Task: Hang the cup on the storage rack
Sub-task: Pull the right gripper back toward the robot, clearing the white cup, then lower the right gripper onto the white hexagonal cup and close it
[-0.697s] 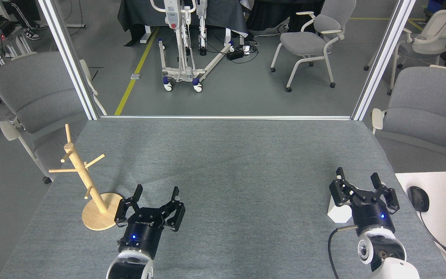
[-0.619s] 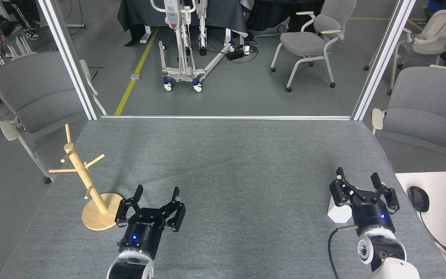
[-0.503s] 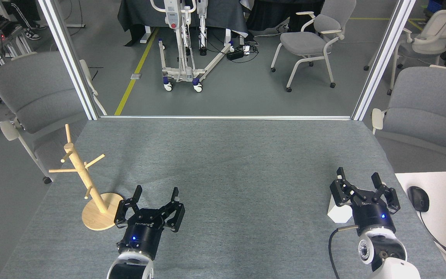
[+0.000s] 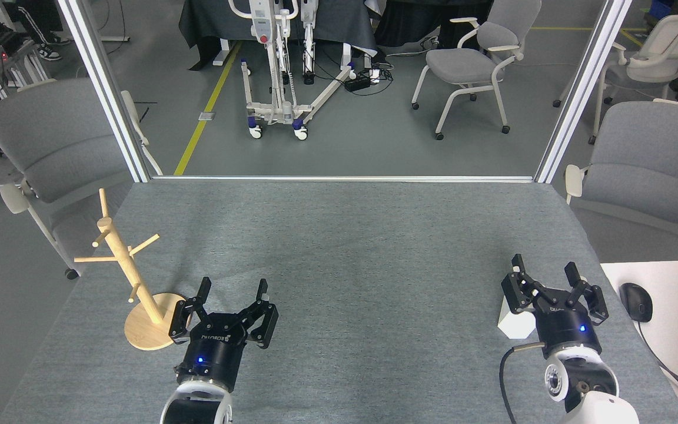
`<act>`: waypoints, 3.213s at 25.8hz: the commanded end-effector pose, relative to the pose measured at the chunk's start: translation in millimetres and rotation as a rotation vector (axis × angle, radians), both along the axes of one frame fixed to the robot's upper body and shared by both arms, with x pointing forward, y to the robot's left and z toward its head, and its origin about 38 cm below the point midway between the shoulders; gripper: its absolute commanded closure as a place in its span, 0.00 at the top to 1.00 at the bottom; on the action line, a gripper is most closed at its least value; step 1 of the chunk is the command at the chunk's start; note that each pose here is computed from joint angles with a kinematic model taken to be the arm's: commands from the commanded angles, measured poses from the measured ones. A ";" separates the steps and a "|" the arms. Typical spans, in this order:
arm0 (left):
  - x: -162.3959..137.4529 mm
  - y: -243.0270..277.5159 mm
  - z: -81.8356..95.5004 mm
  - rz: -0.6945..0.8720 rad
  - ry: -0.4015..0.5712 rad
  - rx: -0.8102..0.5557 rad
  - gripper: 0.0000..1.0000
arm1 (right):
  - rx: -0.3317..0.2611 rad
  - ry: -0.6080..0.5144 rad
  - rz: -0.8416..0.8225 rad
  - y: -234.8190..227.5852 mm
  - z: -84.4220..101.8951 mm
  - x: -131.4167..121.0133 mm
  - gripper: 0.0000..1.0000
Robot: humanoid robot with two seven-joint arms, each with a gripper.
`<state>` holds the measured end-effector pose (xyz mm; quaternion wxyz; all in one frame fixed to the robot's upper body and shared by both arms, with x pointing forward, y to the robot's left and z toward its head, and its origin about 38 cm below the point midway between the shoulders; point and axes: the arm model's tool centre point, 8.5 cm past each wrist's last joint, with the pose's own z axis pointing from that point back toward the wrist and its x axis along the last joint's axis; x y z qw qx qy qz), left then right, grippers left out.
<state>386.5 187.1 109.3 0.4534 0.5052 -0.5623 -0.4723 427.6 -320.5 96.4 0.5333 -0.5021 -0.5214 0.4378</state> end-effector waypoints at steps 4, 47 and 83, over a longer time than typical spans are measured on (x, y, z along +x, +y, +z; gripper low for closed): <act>0.1 -0.2 -1.9 -0.003 0.006 0.002 0.99 | 0.001 0.007 -0.001 0.8 -3.0 -1.7 1.00; 0.0 -7.9 -20.3 -0.018 0.059 0.000 0.99 | -0.048 0.202 -0.034 -24.3 -97.7 -82.8 1.00; 17.9 -12.0 -25.9 -0.024 0.084 0.001 0.99 | -0.129 0.195 0.016 -16.8 -95.2 -30.7 0.99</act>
